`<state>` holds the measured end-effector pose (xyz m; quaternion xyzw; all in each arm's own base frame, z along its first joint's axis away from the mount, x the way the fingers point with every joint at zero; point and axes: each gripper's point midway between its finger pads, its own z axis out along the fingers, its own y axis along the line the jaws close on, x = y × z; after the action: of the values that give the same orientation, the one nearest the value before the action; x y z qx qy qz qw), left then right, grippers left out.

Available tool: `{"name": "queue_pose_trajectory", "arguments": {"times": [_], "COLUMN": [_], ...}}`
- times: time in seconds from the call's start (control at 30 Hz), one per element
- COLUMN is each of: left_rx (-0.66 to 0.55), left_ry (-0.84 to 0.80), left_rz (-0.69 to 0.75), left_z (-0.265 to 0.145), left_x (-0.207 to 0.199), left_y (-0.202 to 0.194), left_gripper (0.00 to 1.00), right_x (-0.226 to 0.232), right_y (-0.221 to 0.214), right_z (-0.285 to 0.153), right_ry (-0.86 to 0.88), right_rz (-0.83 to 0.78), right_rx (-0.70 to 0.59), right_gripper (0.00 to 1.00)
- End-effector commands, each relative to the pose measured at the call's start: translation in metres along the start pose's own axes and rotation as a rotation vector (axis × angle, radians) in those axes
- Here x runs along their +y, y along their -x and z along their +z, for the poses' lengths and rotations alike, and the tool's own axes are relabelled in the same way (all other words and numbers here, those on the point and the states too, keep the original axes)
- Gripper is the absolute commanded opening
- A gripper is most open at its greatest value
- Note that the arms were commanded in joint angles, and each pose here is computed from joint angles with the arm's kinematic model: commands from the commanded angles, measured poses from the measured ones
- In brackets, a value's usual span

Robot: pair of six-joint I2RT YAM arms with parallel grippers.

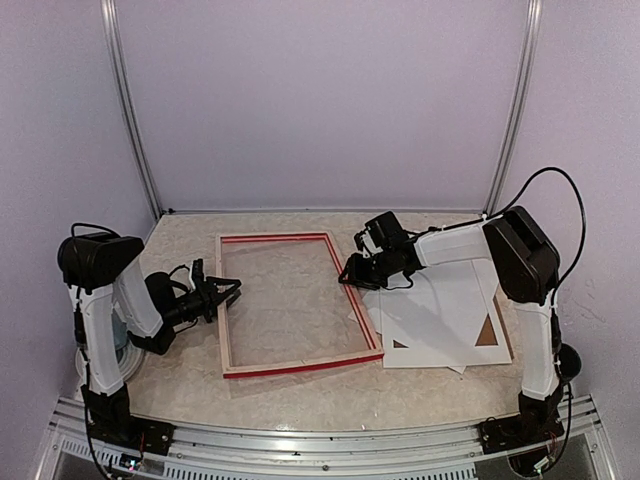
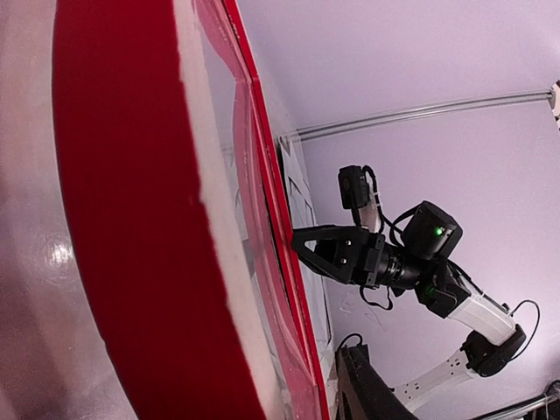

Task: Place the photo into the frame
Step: Adjust the frame body at the center of the board.

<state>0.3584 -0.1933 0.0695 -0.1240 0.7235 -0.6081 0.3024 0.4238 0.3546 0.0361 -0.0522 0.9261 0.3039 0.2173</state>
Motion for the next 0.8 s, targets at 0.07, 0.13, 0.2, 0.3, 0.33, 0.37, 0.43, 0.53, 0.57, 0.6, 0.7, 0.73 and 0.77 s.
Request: {"name": "queue_pose_trajectory", "arguments": {"times": [0.07,0.13,0.2,0.3,0.33,0.37,0.43,0.53,0.57,0.6,0.7,0.73,0.77], "left_rx": [-0.033,-0.032,-0.032,-0.036,-0.035,-0.032,-0.03,-0.03,-0.029,-0.027,-0.029,-0.028,-0.028], "left_ry": [-0.265,-0.272,-0.277,-0.282,-0.283,-0.287,-0.289,-0.294,-0.297,-0.296,-0.297,-0.297,-0.298], "left_rz": [0.27,0.283,0.292,0.302,0.305,0.307,0.31,0.315,0.316,0.314,0.315,0.315,0.317], "left_z": [-0.001,-0.001,-0.002,-0.003,-0.003,-0.003,-0.003,-0.002,-0.002,-0.002,-0.002,-0.002,-0.002], "left_x": [-0.08,-0.084,-0.086,-0.089,-0.09,-0.091,-0.092,-0.094,-0.095,-0.095,-0.095,-0.096,-0.096], "left_y": [0.006,0.005,0.004,0.005,0.005,0.004,0.003,0.003,0.003,0.002,0.003,0.002,0.002], "left_gripper": [0.41,0.41,0.41,0.42,0.42,0.42,0.42,0.42,0.42,0.42,0.42,0.42,0.42], "right_x": [0.01,0.009,0.009,0.009,0.008,0.007,0.006,0.003,0.002,0.001,-0.005,-0.006,-0.007], "right_y": [-0.018,-0.018,-0.018,-0.019,-0.019,-0.018,-0.019,-0.019,-0.02,-0.021,-0.024,-0.024,-0.022], "right_z": [0.01,0.012,0.015,0.02,0.021,0.022,0.025,0.028,0.029,0.03,0.029,0.026,0.025], "right_ry": [0.058,0.057,0.061,0.063,0.062,0.059,0.053,0.043,0.039,0.033,-0.002,-0.016,-0.032], "right_rz": [-0.008,-0.005,-0.003,0.0,0.002,0.005,0.008,0.012,0.014,0.014,0.018,0.017,0.012], "right_rx": [0.077,0.077,0.082,0.091,0.092,0.092,0.096,0.105,0.111,0.116,0.124,0.119,0.109], "right_gripper": [0.4,0.4,0.39,0.35,0.34,0.33,0.31,0.32,0.33,0.34,0.38,0.39,0.39]}}
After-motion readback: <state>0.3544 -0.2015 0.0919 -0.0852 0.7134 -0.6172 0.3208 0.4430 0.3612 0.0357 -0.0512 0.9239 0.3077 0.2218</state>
